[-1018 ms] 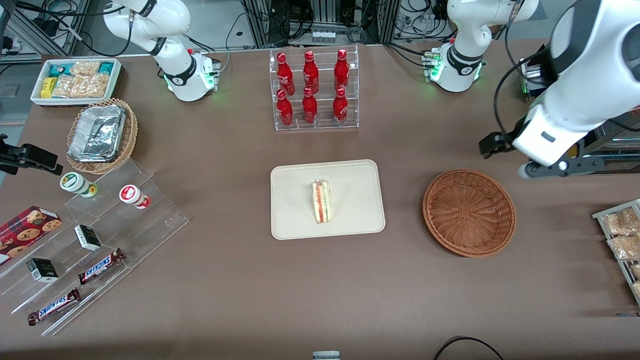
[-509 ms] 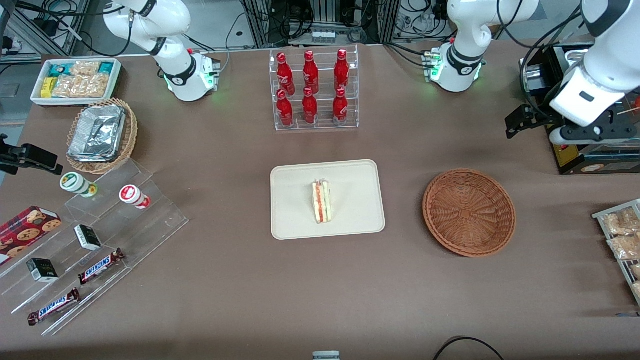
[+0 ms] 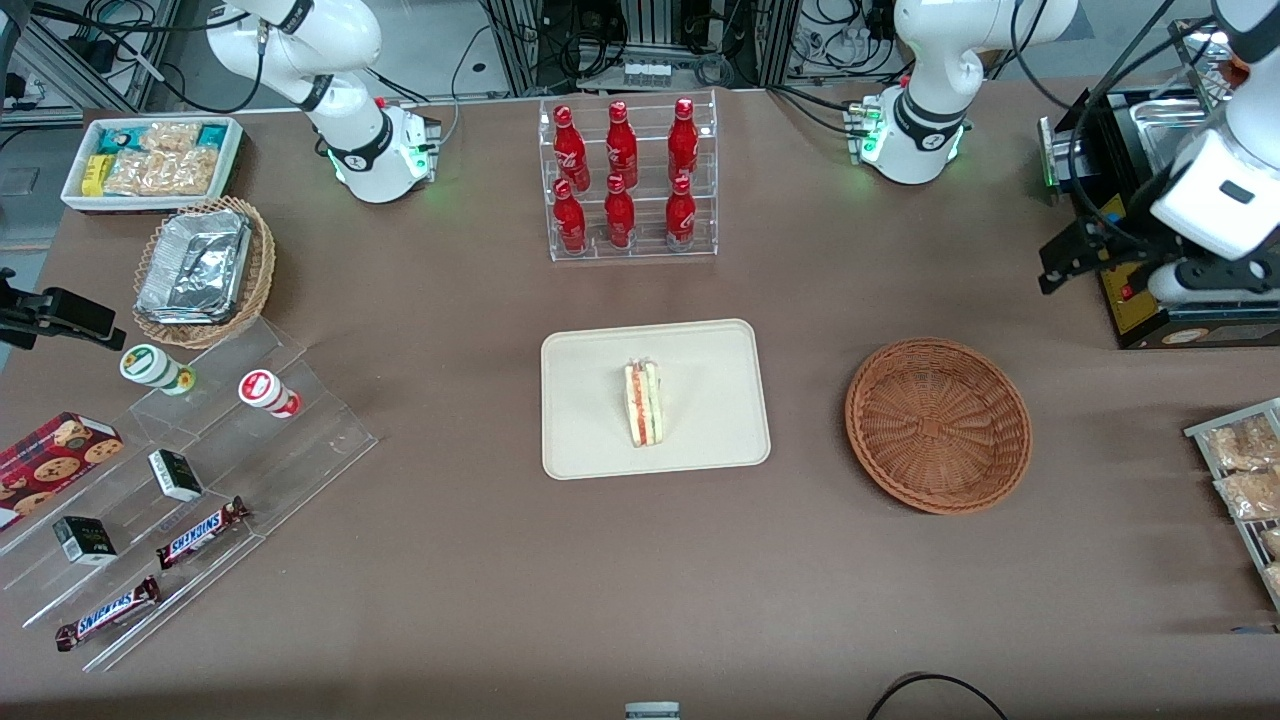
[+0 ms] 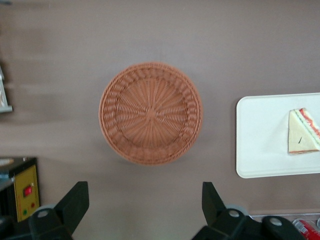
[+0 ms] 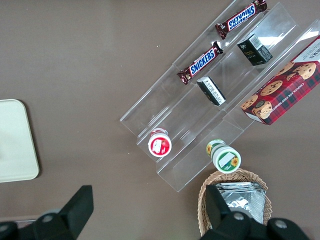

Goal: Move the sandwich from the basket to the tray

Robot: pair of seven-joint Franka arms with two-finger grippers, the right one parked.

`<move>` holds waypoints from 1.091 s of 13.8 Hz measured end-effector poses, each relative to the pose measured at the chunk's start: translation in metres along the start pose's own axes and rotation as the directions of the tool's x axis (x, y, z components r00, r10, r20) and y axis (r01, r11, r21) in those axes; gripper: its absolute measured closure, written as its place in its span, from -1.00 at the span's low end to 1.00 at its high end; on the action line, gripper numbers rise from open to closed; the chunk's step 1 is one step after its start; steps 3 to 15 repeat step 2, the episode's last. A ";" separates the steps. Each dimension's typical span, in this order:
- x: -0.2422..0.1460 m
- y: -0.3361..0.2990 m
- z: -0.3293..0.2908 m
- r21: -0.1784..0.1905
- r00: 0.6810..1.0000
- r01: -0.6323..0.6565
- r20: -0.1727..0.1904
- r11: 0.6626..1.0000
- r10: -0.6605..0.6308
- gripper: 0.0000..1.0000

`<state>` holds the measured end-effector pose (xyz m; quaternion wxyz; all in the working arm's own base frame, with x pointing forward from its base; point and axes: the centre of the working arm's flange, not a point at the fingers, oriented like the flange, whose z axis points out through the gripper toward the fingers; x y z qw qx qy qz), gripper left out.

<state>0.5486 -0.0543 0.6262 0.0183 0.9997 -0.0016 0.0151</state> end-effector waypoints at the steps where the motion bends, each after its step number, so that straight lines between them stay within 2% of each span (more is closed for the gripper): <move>1: 0.007 0.000 0.003 -0.001 1.000 -0.007 0.003 1.000 0.007 -1.00; 15: 0.012 0.000 0.007 -0.001 1.000 -0.013 0.009 1.000 0.013 -1.00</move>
